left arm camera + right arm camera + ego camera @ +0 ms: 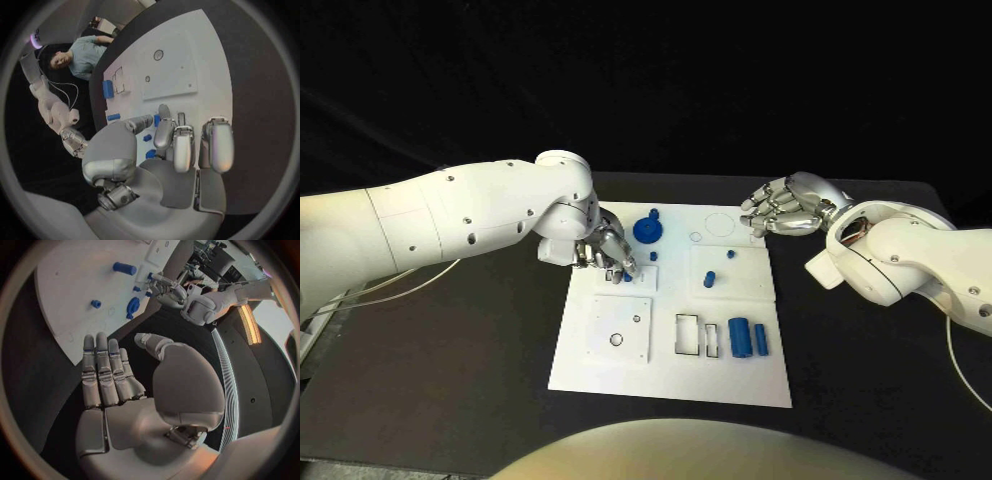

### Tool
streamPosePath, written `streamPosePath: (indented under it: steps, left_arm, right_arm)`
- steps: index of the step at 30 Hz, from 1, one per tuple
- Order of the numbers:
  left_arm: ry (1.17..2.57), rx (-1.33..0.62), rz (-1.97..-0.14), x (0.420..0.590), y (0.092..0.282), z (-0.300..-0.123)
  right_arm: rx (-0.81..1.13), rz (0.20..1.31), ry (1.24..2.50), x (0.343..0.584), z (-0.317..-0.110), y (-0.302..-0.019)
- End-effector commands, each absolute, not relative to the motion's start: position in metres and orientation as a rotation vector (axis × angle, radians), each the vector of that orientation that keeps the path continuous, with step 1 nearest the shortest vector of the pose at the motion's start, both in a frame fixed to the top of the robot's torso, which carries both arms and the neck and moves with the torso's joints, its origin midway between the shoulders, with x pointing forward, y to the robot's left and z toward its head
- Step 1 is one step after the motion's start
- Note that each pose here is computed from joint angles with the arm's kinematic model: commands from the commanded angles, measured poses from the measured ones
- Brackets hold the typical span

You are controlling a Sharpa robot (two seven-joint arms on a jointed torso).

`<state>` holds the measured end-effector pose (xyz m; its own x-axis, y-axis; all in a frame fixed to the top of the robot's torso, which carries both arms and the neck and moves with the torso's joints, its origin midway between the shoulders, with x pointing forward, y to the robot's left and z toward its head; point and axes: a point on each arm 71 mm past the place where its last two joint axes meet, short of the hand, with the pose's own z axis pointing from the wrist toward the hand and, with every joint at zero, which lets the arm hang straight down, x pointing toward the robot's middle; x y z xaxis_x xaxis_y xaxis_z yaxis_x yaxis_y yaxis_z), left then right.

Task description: Assemble the parts on the task board

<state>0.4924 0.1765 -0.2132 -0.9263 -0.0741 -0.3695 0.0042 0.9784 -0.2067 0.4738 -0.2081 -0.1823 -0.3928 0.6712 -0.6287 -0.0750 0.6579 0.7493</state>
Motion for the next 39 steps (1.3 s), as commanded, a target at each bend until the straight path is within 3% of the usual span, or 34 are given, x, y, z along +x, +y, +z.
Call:
streamPosePath:
  steps: [1,13,23,30,39]
  left_arm:
    - [2.752,-0.022,-0.285,0.490,0.176,-0.212]
    - [2.677,-0.084,-0.358,0.491,0.185,-0.187]
    - [2.533,-0.176,-0.328,0.503,0.212,-0.161]
    - [2.416,-0.225,-0.270,0.516,0.230,-0.155]
    - [2.373,-0.239,-0.191,0.530,0.242,-0.156]
  right_arm:
    - [0.466,0.880,1.812,0.473,-0.183,-0.207]
    - [0.471,0.876,1.812,0.474,-0.184,-0.209]
    - [0.472,0.877,1.807,0.475,-0.184,-0.209]
    - [0.479,0.887,1.776,0.475,-0.184,-0.210]
    - [0.495,0.900,1.731,0.475,-0.182,-0.211]
